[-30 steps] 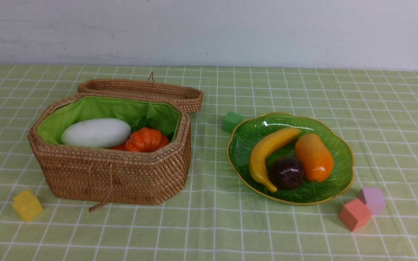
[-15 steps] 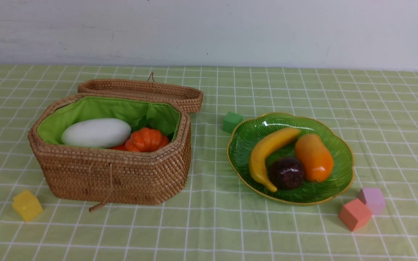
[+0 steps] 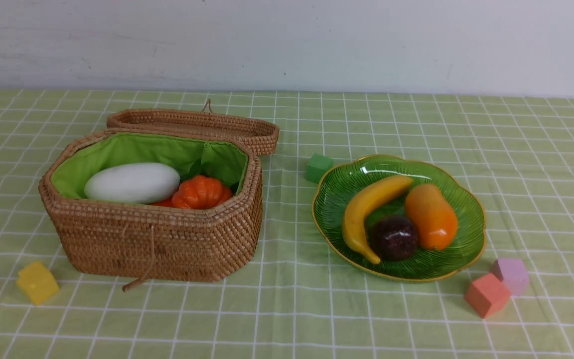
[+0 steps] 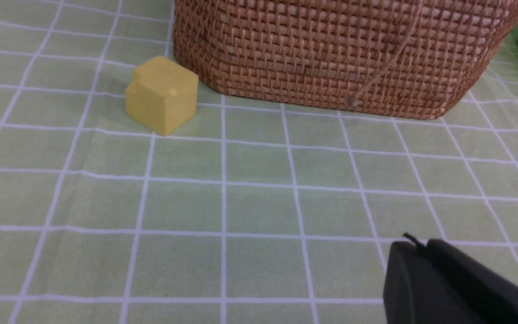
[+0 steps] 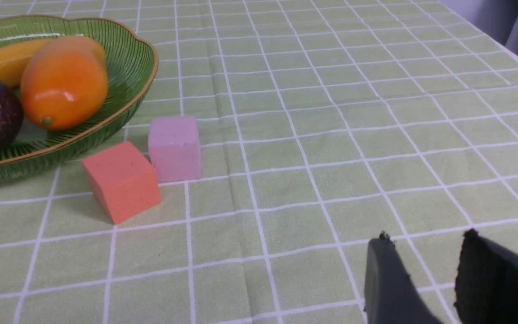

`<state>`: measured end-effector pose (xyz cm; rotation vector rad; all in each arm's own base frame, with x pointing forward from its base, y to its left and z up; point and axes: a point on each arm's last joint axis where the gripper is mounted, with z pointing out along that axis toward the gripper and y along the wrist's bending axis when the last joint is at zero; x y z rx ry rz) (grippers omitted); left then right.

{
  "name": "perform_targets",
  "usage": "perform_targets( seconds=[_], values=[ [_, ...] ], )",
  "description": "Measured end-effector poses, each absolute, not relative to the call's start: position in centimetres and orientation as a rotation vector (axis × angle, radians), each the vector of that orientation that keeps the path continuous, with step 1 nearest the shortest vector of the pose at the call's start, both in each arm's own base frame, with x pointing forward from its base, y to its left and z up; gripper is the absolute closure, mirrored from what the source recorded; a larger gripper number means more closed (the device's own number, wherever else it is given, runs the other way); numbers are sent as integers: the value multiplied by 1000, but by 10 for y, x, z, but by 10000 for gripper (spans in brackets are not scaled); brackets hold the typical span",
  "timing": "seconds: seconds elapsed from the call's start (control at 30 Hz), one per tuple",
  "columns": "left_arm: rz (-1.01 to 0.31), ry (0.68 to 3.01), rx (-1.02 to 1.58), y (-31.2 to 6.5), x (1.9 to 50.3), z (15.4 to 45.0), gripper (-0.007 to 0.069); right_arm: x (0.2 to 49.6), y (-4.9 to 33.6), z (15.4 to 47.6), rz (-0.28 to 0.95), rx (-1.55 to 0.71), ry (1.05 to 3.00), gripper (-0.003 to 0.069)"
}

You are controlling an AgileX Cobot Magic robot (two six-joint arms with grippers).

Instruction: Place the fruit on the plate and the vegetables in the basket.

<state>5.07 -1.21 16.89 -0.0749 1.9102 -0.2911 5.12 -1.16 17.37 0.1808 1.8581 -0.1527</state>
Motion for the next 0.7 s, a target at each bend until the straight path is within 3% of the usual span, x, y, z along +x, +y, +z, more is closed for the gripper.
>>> perform_targets(
  seconds=[0.23, 0.7],
  values=[
    [-366, 1906, -121, -15, 50, 170, 596, 51, -12, 174, -153, 181, 1858, 418],
    [-372, 1908, -125, -15, 50, 169, 581, 51, -12, 174, -153, 181, 1858, 418]
  ],
)
